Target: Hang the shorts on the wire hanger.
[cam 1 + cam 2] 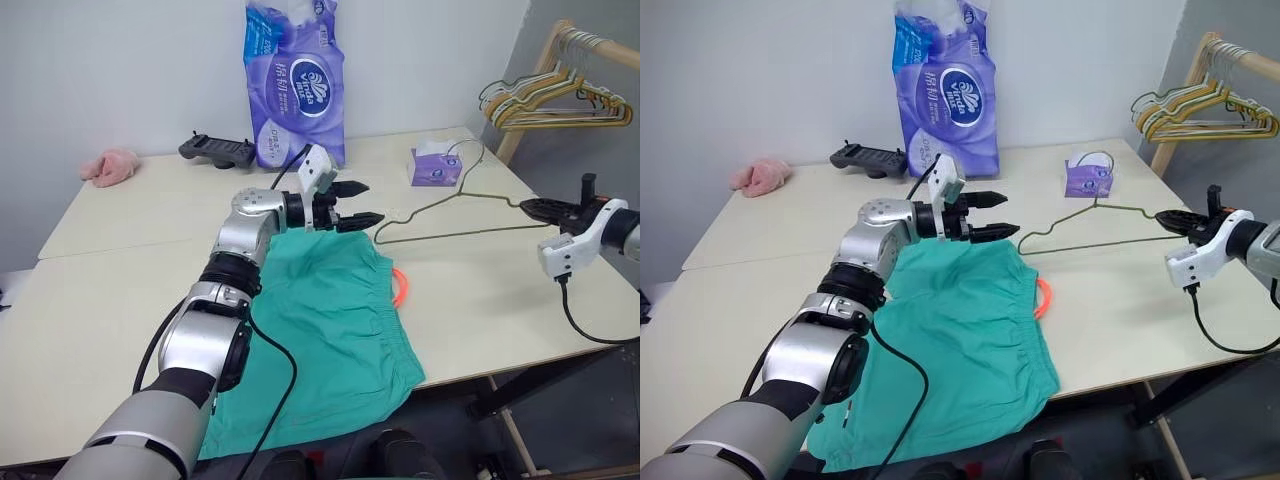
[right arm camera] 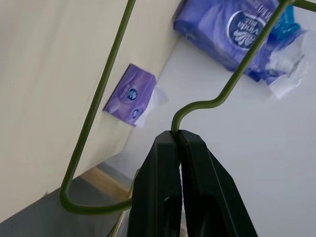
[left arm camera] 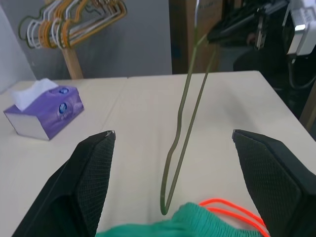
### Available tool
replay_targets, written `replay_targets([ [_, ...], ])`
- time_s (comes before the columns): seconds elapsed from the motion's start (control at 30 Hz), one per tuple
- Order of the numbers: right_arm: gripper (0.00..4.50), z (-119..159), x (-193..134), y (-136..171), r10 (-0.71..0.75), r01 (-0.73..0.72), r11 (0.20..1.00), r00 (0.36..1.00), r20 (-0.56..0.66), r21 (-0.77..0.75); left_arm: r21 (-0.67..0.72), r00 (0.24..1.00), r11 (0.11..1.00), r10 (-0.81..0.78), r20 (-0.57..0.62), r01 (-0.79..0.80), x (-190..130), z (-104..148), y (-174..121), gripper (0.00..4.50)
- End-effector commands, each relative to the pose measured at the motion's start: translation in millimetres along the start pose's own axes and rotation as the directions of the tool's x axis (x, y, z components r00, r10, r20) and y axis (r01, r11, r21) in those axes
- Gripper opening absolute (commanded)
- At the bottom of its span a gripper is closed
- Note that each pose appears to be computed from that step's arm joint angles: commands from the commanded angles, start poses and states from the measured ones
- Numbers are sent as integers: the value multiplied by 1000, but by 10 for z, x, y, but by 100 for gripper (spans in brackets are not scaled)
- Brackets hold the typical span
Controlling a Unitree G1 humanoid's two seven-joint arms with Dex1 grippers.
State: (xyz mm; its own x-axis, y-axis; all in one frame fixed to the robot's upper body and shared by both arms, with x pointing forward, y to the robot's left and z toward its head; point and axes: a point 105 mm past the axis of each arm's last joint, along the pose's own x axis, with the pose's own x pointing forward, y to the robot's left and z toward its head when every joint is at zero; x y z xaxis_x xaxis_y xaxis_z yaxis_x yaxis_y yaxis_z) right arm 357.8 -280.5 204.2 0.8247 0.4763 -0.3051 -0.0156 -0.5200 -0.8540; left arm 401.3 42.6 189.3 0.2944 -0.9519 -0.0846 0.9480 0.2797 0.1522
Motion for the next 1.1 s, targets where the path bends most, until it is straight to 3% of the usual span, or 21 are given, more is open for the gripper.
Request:
replay_targets([
  [0.03,4,9,-12,-409,-120,121,992,993,20,-43,58,997,997,-56,-54,60,37,-34,-81,403],
  [0.3,4,290,109,-780,-200,209,976,972,123,-64,100,970,984,-127,-207,150,73,-335,-224,403],
  [0.7,4,375,110,-1043,-266,276,960,954,140,-57,136,963,986,-56,-265,95,32,-446,-126,403],
  [0.93,0,401,135,-1051,-270,279,959,952,145,-47,140,964,987,-42,-262,81,13,-436,-94,205],
  [1.1,0,409,138,-1059,-269,277,960,952,147,-40,139,965,987,-42,-259,80,4,-437,-91,125],
])
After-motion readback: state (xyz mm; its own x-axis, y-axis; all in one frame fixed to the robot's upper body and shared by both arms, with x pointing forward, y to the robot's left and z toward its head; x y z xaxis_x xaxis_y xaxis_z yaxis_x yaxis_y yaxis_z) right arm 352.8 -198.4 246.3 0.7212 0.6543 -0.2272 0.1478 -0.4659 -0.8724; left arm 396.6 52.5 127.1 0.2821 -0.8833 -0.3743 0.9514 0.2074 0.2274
